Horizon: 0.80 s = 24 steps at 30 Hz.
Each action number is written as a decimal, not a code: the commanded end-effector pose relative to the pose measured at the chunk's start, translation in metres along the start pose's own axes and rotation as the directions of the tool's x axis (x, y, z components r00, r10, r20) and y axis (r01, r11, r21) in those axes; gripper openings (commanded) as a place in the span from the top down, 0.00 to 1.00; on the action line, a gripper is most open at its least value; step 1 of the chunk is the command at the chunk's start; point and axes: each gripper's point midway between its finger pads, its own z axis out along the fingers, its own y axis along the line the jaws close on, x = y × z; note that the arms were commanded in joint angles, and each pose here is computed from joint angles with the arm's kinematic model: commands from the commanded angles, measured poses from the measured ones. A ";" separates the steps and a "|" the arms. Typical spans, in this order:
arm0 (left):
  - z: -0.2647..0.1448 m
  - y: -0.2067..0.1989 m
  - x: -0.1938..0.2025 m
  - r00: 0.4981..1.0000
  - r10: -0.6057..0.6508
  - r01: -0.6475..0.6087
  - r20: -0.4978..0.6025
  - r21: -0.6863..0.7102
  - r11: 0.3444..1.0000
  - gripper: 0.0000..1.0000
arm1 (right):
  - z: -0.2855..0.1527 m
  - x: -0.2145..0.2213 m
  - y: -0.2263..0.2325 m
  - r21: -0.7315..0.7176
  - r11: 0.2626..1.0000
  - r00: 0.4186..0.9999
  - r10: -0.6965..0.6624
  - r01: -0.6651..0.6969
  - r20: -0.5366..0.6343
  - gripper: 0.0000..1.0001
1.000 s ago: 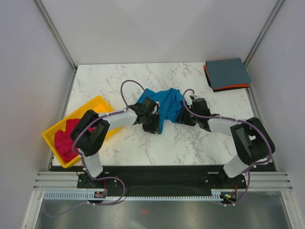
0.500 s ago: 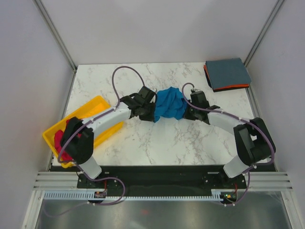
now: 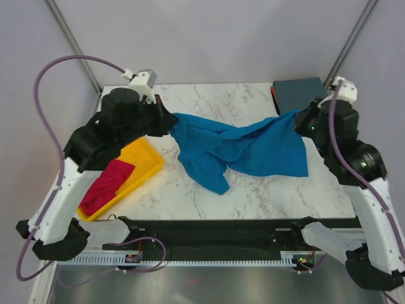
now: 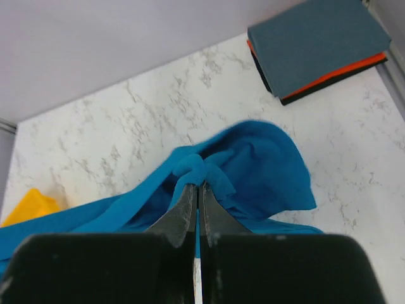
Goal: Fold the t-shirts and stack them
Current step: Flatten the tshirt out
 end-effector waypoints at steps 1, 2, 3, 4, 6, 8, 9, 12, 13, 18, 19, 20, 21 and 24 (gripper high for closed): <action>-0.042 -0.006 -0.008 1.000 -0.014 0.012 0.025 0.059 0.998 0.98 | -0.045 -0.010 -0.026 0.063 0.998 1.000 0.001 -0.001 0.003 1.00; -0.042 -0.009 -0.006 1.000 -0.013 0.012 0.015 0.078 0.997 0.98 | -0.051 -0.013 -0.026 0.051 0.999 1.000 0.008 -0.009 0.015 1.00; -0.038 -0.007 0.002 1.000 -0.002 0.003 -0.008 0.071 0.997 0.98 | -0.056 -0.014 -0.027 0.043 0.999 1.000 0.013 -0.015 0.026 1.00; -0.034 -0.005 0.008 1.000 0.002 -0.001 -0.028 0.064 0.998 0.98 | -0.052 -0.009 -0.030 0.053 0.999 1.000 0.004 -0.005 0.020 1.00; -0.016 0.005 0.028 0.997 0.007 -0.005 -0.080 0.025 1.000 0.98 | -0.045 0.001 -0.035 0.072 0.997 1.000 -0.013 0.013 -0.001 1.00; 0.009 0.020 0.054 0.989 0.006 -0.012 -0.146 -0.037 0.999 0.98 | -0.028 0.024 -0.041 0.108 0.993 0.997 -0.046 0.052 -0.061 1.00; 0.020 0.024 0.057 0.989 0.003 -0.010 -0.150 -0.050 0.999 0.98 | -0.021 0.032 -0.044 0.122 0.990 0.995 -0.054 0.064 -0.080 1.00; 0.064 0.053 0.088 0.967 -0.035 0.004 -0.251 -0.125 0.992 0.98 | 0.002 0.073 -0.073 0.256 0.957 0.981 -0.095 0.137 -0.169 1.00; 0.077 0.058 0.098 0.956 -0.055 0.020 -0.290 -0.122 0.992 0.98 | 0.007 0.081 -0.081 0.292 0.944 0.978 -0.101 0.151 -0.181 1.00; 0.157 0.099 0.152 0.881 -0.117 0.064 -0.458 -0.129 0.990 0.98 | 0.039 0.150 -0.103 0.355 0.917 0.951 -0.074 0.183 -0.299 1.00; 0.166 0.102 0.152 0.874 -0.122 0.073 -0.471 -0.120 0.990 0.98 | 0.043 0.159 -0.103 0.348 0.920 0.947 -0.070 0.183 -0.314 1.00; 0.176 0.102 0.141 0.882 -0.105 0.062 -0.460 -0.108 0.992 0.92 | 0.048 0.170 -0.104 0.345 0.919 0.939 -0.070 0.192 -0.338 1.00; 0.187 0.112 0.142 0.875 -0.117 0.063 -0.469 -0.128 0.990 0.84 | 0.053 0.179 -0.107 0.347 0.917 0.934 -0.070 0.198 -0.349 1.00; 0.186 0.114 0.116 0.901 -0.110 0.060 -0.420 -0.132 0.989 0.57 | 0.061 0.189 -0.114 0.370 0.900 0.923 -0.081 0.230 -0.377 1.00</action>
